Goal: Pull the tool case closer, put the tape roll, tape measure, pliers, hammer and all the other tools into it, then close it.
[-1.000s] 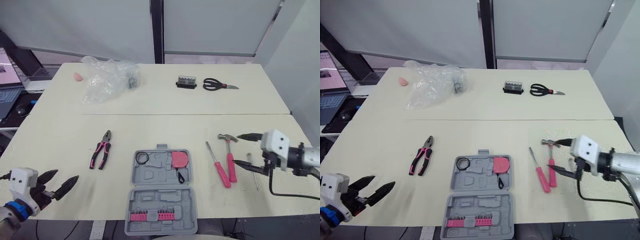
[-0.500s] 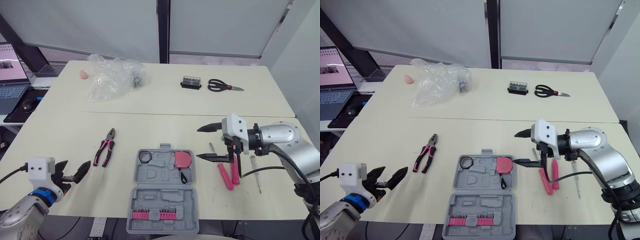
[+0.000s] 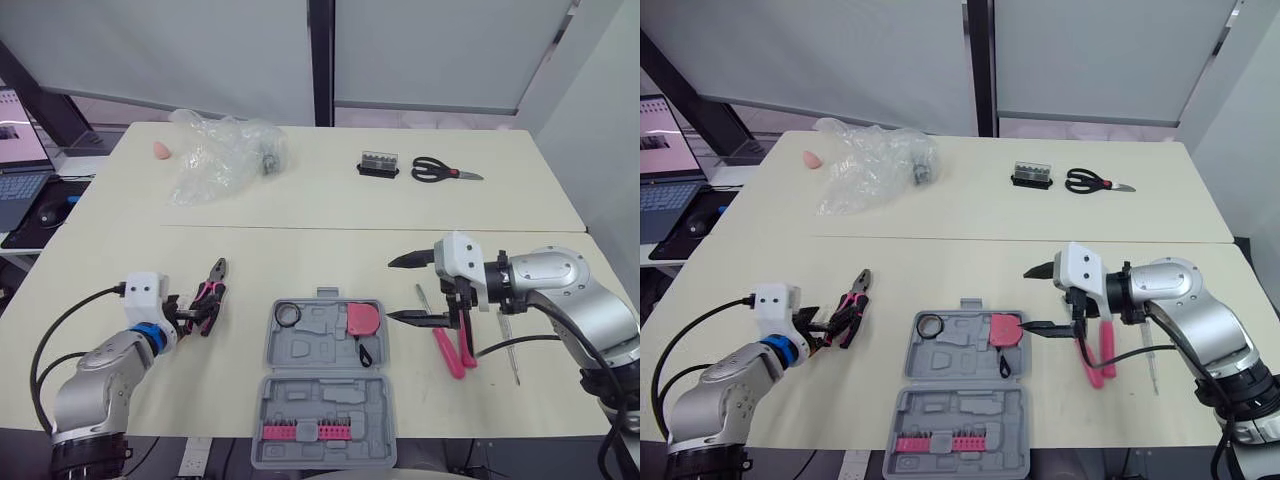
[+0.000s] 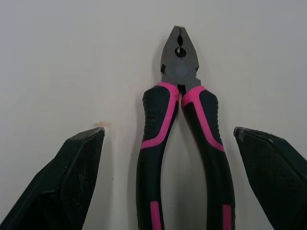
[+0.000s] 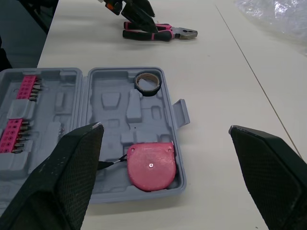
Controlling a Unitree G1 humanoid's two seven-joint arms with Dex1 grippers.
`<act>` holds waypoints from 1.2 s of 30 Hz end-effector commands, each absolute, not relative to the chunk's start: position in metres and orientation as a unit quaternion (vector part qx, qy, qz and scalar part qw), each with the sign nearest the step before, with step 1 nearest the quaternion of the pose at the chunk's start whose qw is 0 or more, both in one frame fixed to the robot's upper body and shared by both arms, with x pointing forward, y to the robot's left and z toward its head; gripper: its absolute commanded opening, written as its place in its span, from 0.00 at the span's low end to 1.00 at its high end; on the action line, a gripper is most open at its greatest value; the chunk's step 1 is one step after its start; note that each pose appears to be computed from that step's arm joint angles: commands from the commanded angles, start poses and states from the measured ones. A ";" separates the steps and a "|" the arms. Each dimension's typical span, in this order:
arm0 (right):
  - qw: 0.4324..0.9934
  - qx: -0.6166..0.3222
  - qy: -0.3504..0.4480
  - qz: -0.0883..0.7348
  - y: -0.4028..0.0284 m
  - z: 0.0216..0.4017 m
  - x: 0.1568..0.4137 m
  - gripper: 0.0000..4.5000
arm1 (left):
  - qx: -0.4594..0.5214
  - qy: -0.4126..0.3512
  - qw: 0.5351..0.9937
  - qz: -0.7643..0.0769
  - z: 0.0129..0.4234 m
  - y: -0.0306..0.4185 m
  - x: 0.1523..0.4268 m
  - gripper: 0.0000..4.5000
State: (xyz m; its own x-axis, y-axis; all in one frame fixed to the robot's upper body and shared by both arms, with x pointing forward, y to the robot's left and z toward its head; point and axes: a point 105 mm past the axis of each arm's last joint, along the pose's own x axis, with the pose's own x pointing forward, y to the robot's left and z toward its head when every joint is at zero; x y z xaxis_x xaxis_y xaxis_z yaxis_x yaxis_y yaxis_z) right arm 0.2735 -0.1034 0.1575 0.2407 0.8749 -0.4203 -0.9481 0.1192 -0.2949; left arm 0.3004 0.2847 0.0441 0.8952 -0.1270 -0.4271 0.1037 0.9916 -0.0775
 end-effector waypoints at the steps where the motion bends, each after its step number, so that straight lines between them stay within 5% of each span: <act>1: 0.738 -0.269 0.060 0.616 -0.101 0.163 0.269 0.99 | 0.000 0.220 0.973 -0.069 0.046 0.282 0.308 1.00; 15: 0.738 -0.267 0.058 0.617 -0.099 0.163 0.269 0.99 | 0.015 0.273 0.958 -0.082 0.027 0.271 0.319 1.00; 23: 0.745 -0.266 0.031 0.611 -0.097 0.169 0.272 1.00 | 0.037 0.285 0.953 -0.093 0.017 0.270 0.321 0.58; 36: 0.749 -0.258 -0.001 0.610 -0.095 0.176 0.273 1.00 | 0.030 0.253 0.965 -0.069 0.029 0.282 0.313 0.58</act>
